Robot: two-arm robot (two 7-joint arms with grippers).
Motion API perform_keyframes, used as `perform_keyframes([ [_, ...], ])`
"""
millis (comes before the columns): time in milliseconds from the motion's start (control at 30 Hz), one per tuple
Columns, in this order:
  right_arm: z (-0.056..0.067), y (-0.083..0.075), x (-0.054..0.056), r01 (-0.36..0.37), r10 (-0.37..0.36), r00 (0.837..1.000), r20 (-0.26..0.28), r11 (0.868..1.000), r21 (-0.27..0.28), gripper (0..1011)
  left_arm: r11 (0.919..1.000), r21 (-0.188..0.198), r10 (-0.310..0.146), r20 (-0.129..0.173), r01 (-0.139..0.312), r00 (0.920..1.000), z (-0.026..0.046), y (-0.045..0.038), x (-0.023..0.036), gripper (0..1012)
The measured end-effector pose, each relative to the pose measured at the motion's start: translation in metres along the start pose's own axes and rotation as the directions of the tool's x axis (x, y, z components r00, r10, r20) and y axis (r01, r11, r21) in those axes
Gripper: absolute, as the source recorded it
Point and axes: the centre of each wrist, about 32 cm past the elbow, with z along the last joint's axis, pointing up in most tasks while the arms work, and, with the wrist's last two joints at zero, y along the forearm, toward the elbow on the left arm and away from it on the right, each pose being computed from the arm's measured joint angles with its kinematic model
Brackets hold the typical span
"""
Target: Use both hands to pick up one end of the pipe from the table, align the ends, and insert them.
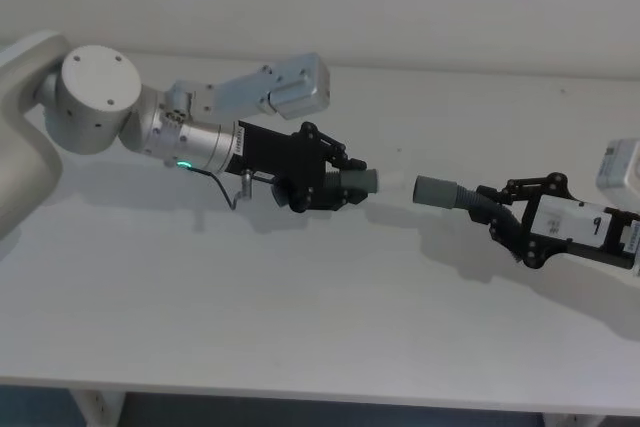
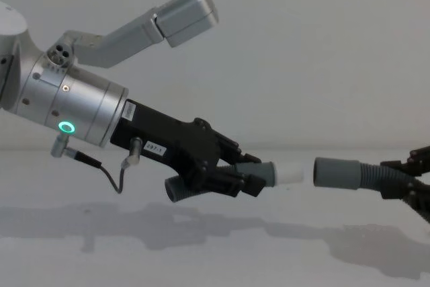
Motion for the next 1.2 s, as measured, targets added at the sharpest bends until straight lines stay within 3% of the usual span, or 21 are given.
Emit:
perform_keyframes([
  [433, -0.0009, 0.0024, 0.001, -0.002, 0.002, 1.0, 0.004, 1.0, -0.007, 227, 1.0, 0.003, -0.002, -0.003, 0.002, 1.0, 0.0, 0.0016, -0.001, 357],
  [1200, -0.0022, 0.0056, 0.0027, 0.004, -0.004, 1.0, 0.006, 1.0, -0.009, 227, 0.9995, -0.011, -0.029, 0.007, 0.029, 0.9996, 0.0035, -0.005, 0.0055, 357],
])
